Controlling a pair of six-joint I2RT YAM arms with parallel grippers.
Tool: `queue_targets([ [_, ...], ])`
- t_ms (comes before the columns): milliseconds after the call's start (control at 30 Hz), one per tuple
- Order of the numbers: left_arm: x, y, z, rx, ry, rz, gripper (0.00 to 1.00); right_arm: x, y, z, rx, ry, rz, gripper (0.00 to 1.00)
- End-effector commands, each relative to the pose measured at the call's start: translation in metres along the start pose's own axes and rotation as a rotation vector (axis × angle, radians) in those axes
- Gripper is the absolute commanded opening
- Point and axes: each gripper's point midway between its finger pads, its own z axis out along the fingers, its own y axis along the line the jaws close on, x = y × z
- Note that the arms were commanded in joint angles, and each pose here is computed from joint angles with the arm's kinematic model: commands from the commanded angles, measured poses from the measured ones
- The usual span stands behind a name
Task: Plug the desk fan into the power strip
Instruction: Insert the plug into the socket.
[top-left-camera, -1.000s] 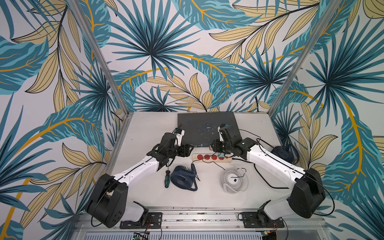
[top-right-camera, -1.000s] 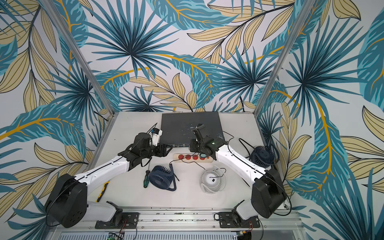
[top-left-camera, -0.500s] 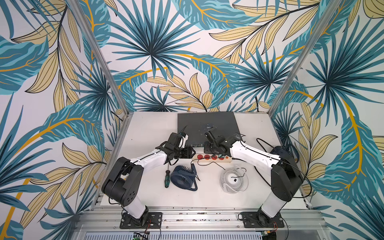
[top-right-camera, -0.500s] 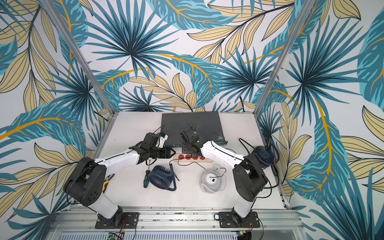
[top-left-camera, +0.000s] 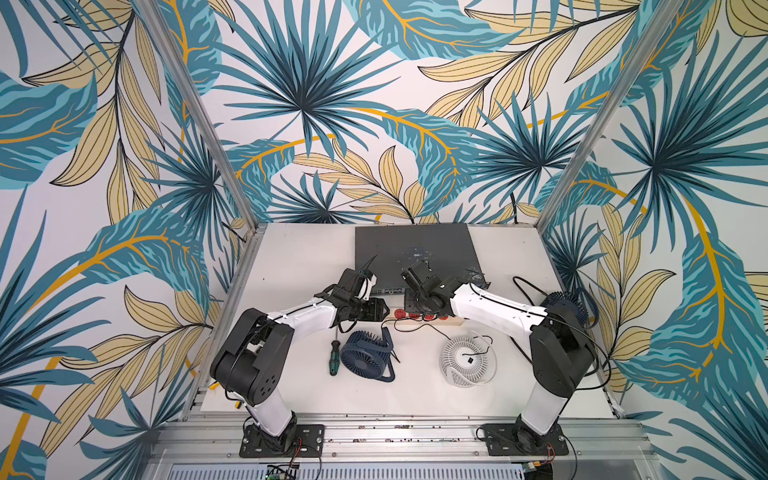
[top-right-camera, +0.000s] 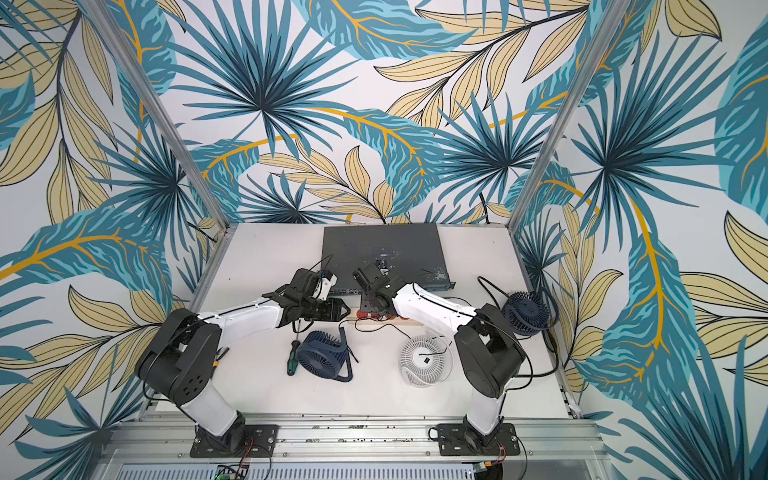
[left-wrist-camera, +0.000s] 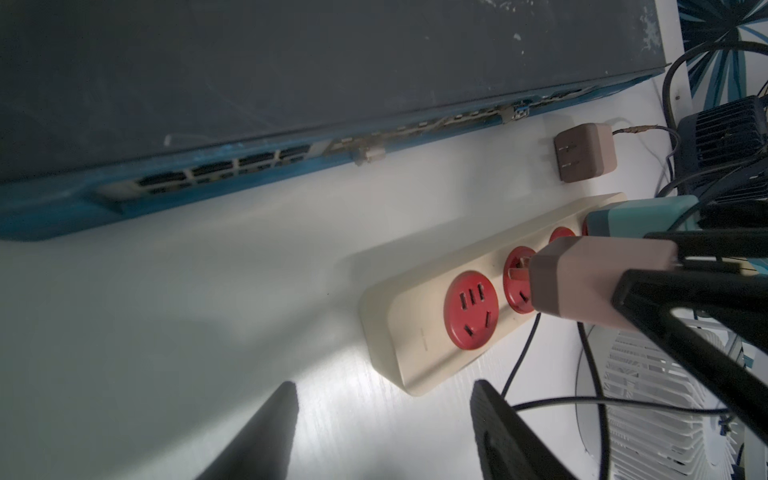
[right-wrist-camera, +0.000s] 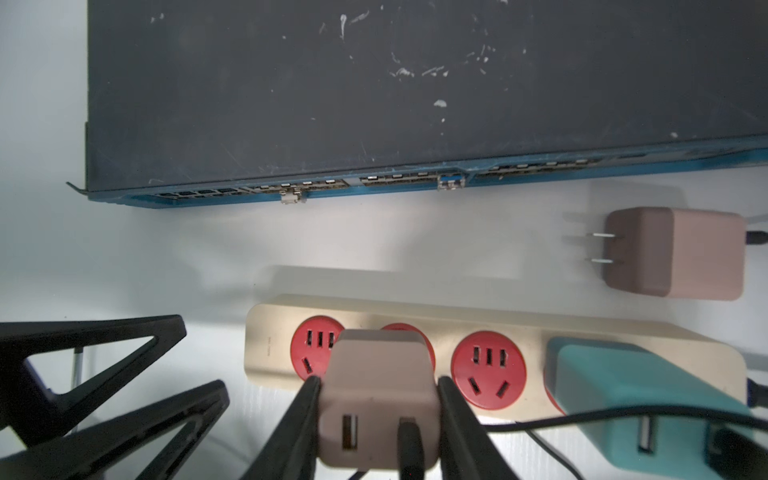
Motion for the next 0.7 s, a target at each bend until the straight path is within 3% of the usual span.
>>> queue_targets([
  [0, -0.005, 0.002, 0.002, -0.01, -0.007, 0.016, 0.69, 0.006, -0.011, 0.002, 0.066, 0.011, 0.004, 0.16],
  [667, -0.001, 0.006, 0.009, -0.015, 0.014, 0.013, 0.68, 0.006, -0.013, -0.008, 0.079, -0.009, 0.014, 0.16],
])
